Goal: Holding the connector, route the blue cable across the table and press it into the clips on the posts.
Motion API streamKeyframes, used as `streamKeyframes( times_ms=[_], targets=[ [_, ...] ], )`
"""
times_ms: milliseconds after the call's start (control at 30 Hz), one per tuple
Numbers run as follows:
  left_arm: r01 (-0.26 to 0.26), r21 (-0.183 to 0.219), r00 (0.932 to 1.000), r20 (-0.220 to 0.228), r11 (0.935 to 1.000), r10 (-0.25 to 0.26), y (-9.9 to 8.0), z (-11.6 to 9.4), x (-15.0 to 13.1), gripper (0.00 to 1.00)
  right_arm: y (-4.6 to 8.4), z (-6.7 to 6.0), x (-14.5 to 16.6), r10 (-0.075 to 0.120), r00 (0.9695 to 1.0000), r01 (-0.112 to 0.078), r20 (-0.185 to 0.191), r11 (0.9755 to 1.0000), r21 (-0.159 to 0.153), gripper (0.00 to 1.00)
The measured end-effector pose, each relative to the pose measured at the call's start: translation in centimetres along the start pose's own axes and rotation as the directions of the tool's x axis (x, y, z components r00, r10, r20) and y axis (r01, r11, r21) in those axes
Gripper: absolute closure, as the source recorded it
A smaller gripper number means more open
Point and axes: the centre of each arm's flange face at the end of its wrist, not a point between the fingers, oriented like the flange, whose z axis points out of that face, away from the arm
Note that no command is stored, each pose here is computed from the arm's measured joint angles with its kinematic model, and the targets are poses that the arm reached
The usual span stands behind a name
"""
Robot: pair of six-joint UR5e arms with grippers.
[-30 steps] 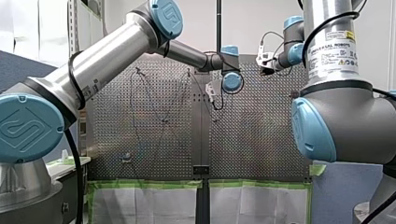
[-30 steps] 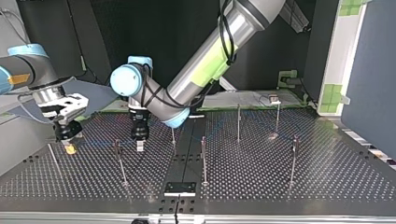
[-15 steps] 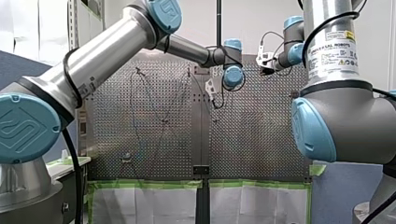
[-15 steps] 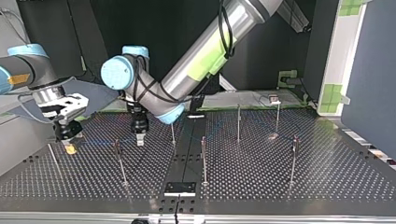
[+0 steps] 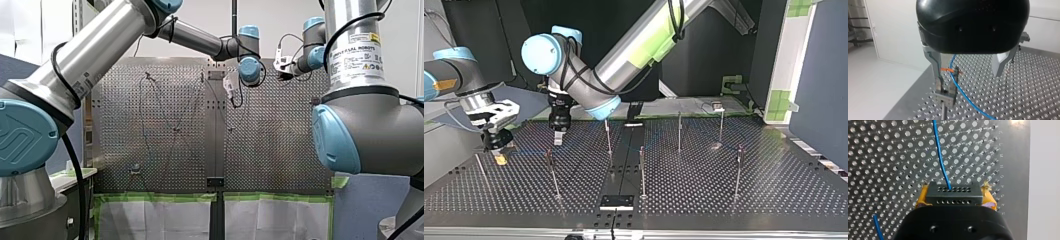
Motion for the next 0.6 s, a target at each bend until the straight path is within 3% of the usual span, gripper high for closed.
streamKeyframes(
  times_ms=[367, 600],
  targets=[
    [-0.014, 0.029, 0.9992, 0.037, 0.9995, 0.013, -0.2, -2.6, -2.8, 0.0, -0.3, 0.0, -0.1, 0.001, 1.0, -0.001, 0.003, 1.0, 0.004, 1.0],
    [-0.024, 0.021, 0.9977, 0.065, 0.9995, 0.023, 0.3, -4.1, -4.6, 0.0, -0.6, 0.1, -0.1, 0.0, 1.0, 0.0, 0.004, 1.0, 0.008, 1.0]
  ],
)
